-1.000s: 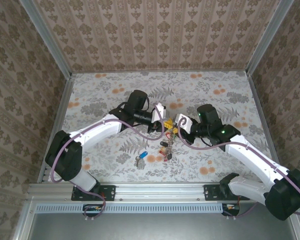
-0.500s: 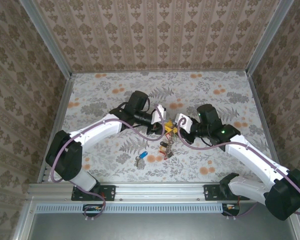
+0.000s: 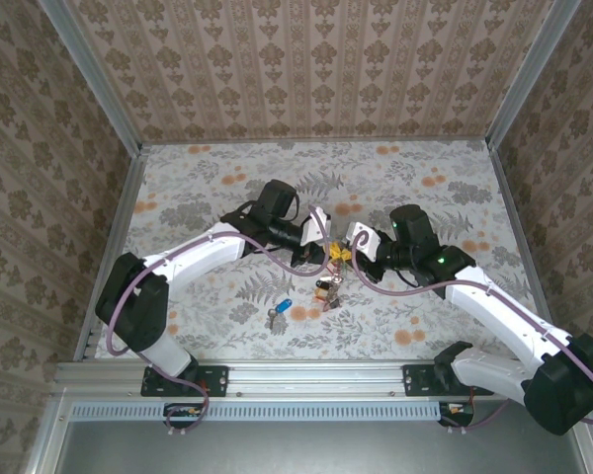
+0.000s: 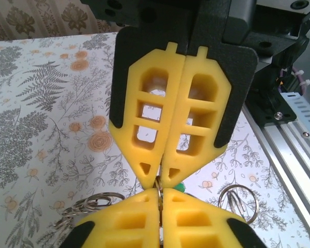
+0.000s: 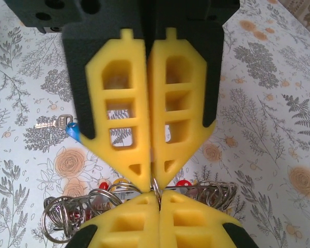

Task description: Put the keys on the keyring

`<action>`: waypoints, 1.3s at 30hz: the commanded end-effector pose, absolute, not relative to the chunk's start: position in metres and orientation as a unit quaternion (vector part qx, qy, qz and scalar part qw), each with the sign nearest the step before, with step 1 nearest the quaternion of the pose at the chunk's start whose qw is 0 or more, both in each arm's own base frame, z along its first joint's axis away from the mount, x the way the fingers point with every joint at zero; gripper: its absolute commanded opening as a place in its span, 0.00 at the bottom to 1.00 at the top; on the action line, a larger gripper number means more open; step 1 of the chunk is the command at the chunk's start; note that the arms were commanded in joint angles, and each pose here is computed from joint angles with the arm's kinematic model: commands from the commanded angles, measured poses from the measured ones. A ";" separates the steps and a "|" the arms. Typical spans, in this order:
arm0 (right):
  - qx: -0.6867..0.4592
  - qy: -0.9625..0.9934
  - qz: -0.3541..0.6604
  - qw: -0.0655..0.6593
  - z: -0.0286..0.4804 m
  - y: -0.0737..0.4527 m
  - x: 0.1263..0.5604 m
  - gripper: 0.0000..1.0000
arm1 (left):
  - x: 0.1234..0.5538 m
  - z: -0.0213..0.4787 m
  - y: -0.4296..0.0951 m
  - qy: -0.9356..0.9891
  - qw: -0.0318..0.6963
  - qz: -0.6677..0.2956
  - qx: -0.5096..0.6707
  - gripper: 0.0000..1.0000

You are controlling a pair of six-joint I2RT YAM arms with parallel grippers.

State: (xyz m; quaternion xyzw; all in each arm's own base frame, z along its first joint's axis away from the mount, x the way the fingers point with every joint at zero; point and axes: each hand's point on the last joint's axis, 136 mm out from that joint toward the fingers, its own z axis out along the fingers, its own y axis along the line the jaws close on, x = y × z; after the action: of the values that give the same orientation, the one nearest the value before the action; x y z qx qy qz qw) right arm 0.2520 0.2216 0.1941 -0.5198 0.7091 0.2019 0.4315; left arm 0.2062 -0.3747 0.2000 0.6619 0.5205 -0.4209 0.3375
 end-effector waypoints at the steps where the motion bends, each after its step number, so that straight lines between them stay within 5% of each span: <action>1: -0.525 0.667 0.230 0.477 0.226 0.234 0.248 0.00 | 0.210 0.207 -0.377 0.514 0.342 -0.424 0.663 0.00; 17: -0.487 0.694 0.223 0.481 0.194 0.224 0.251 0.15 | 0.206 0.243 -0.373 0.462 0.385 -0.494 0.628 0.00; 24: -0.480 0.694 0.226 0.486 0.194 0.223 0.256 0.15 | 0.204 0.245 -0.373 0.454 0.384 -0.503 0.627 0.00; 33: -0.489 0.698 0.222 0.475 0.198 0.220 0.257 0.00 | 0.210 0.237 -0.371 0.471 0.387 -0.482 0.630 0.00; 39: -0.507 0.689 0.218 0.470 0.209 0.222 0.254 0.00 | 0.215 0.216 -0.368 0.501 0.367 -0.439 0.649 0.21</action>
State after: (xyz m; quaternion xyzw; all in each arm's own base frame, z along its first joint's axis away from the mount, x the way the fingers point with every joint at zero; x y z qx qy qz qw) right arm 0.2556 0.2180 0.1918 -0.4885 0.7065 0.2164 0.4640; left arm 0.2152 -0.3701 0.2047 0.6301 0.5146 -0.4594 0.3564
